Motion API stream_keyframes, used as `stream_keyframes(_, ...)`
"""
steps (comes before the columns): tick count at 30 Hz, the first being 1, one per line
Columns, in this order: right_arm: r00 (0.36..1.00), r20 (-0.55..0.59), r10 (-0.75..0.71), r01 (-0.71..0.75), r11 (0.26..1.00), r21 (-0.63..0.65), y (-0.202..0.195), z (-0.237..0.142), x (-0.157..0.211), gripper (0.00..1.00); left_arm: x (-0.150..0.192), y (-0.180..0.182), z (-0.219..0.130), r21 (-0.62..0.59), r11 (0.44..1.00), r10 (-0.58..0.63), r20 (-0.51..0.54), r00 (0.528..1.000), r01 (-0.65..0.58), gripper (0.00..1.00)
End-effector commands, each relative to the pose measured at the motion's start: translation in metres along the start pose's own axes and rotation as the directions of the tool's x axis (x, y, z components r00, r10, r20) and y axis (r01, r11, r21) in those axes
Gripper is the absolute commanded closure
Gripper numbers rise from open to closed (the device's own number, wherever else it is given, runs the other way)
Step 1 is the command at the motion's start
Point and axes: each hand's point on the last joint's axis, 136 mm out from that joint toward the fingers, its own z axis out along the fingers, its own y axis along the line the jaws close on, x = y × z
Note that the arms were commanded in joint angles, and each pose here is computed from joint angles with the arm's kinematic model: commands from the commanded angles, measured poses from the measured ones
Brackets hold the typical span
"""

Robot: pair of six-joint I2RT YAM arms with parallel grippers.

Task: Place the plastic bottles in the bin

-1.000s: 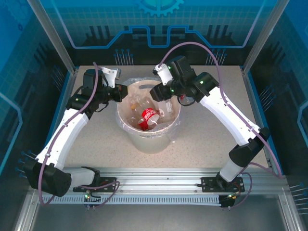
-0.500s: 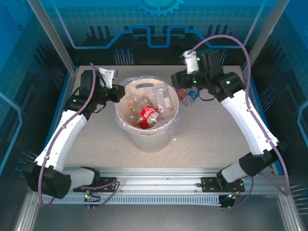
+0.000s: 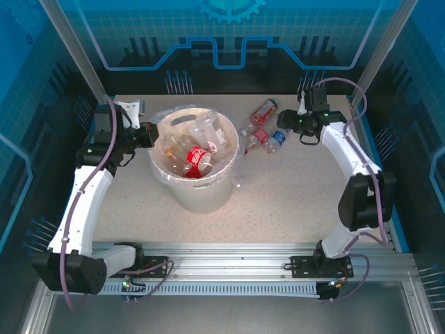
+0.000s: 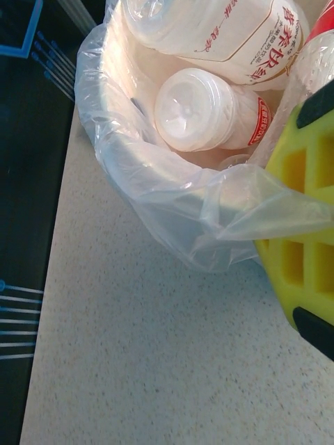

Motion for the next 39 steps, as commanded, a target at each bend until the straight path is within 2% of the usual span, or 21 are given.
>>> stream_keyframes(1,0.99,0.063,0.126,-0.125,0.992,-0.012,-0.012,0.029,-0.014,0.25,-0.009,0.012,-0.016,-0.043,0.998,-0.032,0.032,0.999,0.034,1.0)
stream_keyframes(3,0.985,0.045,0.165,-0.166,0.986,0.0,-0.019,0.049,-0.008,0.25,-0.011,0.018,-0.018,-0.051,0.998,-0.047,0.04,0.998,0.049,1.0)
stream_keyframes(9,0.969,-0.009,0.248,-0.247,0.967,0.059,-0.035,0.09,0.01,0.14,-0.009,0.022,-0.015,-0.042,0.997,-0.063,0.026,0.998,0.064,1.0)
stream_keyframes(14,0.96,-0.028,0.279,-0.275,0.957,0.095,-0.046,0.106,0.024,0.12,-0.007,0.021,-0.01,-0.021,0.998,-0.064,0.015,0.998,0.064,1.0)
stream_keyframes(21,0.959,-0.065,0.276,-0.268,0.956,0.118,-0.054,0.119,0.04,0.12,-0.004,0.027,-0.009,-0.055,0.997,-0.047,0.004,0.999,0.047,1.0)
stream_keyframes(27,0.967,-0.077,0.243,-0.232,0.965,0.123,-0.064,0.107,0.05,0.13,-0.002,0.024,-0.007,-0.036,0.998,-0.053,-0.006,0.999,0.053,1.0)
stream_keyframes(33,0.977,-0.052,0.207,-0.194,0.964,0.184,-0.095,0.071,0.062,0.14,0.001,0.027,-0.004,-0.062,0.997,-0.037,-0.02,0.999,0.036,1.0)
stream_keyframes(36,0.986,-0.039,0.164,-0.152,0.963,0.224,-0.1,0.047,0.062,0.14,0.003,0.024,-0.003,-0.061,0.998,-0.027,-0.031,0.999,0.025,1.0)
stream_keyframes(39,0.985,0.001,0.17,-0.167,0.966,0.198,-0.095,0.032,0.054,0.14,0.005,0.023,-0.001,-0.057,0.998,-0.025,-0.038,0.999,0.023,1.0)
